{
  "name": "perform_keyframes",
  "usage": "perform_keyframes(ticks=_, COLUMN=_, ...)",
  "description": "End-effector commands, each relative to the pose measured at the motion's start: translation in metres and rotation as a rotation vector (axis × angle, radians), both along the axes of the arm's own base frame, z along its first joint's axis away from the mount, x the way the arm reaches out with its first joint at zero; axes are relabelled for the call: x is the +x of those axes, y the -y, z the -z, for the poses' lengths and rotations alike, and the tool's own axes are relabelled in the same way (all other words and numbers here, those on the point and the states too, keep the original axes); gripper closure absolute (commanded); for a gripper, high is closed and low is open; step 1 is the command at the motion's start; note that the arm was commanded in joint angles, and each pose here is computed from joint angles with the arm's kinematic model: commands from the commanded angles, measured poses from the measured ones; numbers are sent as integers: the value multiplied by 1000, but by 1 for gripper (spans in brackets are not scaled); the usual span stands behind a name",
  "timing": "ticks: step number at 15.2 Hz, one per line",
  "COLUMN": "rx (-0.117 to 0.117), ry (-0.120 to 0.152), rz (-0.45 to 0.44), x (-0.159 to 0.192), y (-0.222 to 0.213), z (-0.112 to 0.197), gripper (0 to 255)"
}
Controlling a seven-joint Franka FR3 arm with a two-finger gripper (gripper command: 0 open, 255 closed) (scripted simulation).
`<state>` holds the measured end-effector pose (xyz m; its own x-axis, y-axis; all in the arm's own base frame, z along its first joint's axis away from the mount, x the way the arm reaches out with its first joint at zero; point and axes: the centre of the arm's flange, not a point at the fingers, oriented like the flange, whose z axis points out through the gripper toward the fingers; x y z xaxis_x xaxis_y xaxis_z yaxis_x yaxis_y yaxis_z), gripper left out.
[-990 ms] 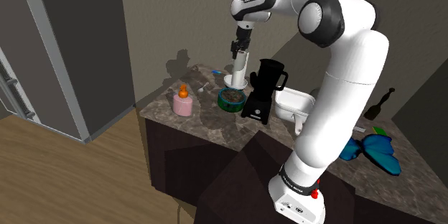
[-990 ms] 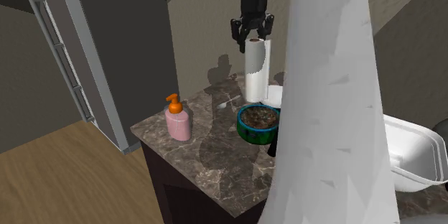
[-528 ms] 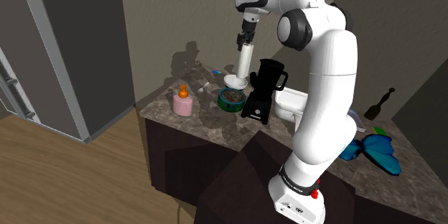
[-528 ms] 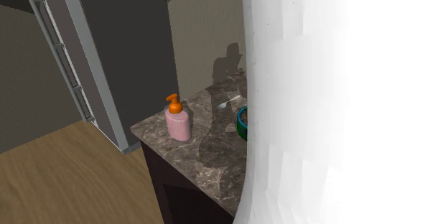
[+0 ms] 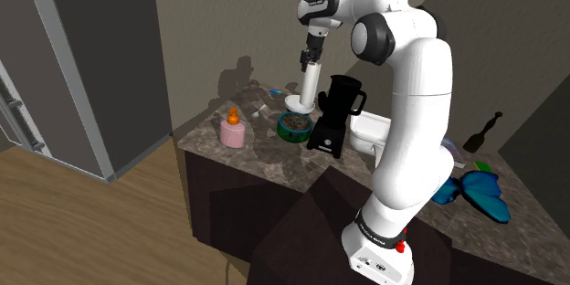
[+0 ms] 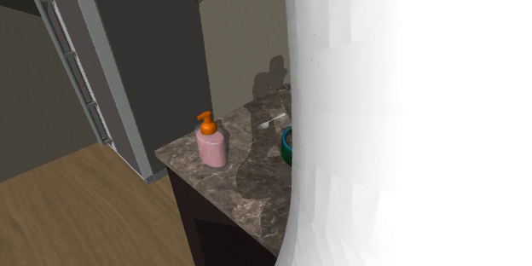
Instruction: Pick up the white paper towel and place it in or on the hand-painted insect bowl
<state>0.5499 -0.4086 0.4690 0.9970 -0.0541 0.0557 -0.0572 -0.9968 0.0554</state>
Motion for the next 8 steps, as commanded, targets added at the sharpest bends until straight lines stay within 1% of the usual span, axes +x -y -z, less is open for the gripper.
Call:
perform_keyframes(ticks=1, rx=0, ry=0, rz=0, x=0, y=0, z=11, gripper=255)
perform_keyframes(ticks=8, rx=0, ry=0, rz=0, x=0, y=0, z=48, gripper=255)
